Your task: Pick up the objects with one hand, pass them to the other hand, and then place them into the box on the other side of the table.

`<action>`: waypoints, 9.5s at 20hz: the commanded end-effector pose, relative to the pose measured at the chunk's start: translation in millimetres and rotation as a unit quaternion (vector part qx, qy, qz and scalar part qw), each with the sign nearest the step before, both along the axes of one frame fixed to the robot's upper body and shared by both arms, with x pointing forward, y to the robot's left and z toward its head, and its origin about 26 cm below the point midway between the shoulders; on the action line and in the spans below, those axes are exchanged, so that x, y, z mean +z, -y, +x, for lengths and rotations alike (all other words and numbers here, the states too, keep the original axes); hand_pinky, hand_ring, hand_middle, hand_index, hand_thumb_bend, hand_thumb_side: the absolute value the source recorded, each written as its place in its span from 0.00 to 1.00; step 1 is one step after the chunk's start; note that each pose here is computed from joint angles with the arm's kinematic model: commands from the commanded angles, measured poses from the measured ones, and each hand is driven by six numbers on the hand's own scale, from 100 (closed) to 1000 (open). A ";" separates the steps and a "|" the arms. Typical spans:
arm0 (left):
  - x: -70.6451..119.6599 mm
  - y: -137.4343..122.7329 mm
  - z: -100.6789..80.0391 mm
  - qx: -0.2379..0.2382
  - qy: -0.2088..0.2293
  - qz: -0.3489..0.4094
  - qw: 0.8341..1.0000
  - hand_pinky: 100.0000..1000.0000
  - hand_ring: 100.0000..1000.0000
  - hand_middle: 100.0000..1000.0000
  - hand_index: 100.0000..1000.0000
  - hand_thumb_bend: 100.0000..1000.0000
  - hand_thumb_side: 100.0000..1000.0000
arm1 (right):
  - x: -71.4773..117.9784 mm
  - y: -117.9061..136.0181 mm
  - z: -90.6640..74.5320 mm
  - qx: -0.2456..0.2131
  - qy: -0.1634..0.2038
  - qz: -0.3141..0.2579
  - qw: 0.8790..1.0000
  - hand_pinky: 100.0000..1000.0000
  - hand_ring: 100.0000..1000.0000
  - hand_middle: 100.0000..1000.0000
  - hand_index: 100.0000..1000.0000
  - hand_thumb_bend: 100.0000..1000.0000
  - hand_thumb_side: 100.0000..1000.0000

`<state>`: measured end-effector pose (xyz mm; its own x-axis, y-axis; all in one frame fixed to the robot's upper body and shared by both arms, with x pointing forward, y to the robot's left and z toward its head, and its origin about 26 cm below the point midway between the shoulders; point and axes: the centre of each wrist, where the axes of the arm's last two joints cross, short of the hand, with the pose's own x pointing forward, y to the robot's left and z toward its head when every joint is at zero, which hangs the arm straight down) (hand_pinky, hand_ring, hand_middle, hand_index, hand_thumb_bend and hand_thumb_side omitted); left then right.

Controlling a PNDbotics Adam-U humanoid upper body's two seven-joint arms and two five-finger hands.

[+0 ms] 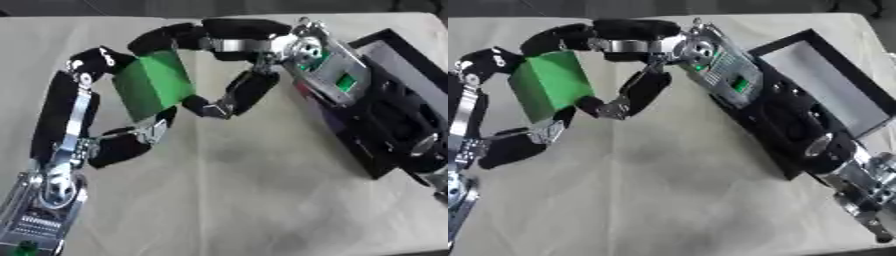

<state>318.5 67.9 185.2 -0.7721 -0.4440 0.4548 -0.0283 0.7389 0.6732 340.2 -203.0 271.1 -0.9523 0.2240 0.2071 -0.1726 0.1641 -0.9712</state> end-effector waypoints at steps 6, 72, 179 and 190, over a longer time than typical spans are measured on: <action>12.6 3.9 -5.6 -0.018 0.021 -0.019 0.999 0.76 0.54 0.40 0.41 0.00 0.00 | 6.5 1.5 -0.6 -0.002 0.017 -0.007 1.000 1.00 1.00 1.00 1.00 0.00 0.09; 19.7 17.1 -15.1 -0.072 0.038 -0.050 0.995 0.74 0.53 0.38 0.48 0.00 0.03 | 5.8 -0.3 -9.1 0.001 -0.026 0.051 0.998 1.00 0.79 0.61 0.77 0.00 0.15; 39.4 -76.4 -14.7 0.145 -0.013 -0.013 0.989 0.82 0.71 0.62 0.78 0.31 0.41 | -41.9 222.9 -71.0 -0.380 0.064 0.210 0.899 0.96 0.70 0.47 0.62 0.00 0.02; 36.9 -77.3 -13.8 0.147 -0.017 -0.013 0.989 0.83 0.72 0.63 0.78 0.29 0.42 | -57.0 233.0 -76.4 -0.395 0.079 0.158 0.902 0.96 0.77 0.56 0.71 0.00 0.12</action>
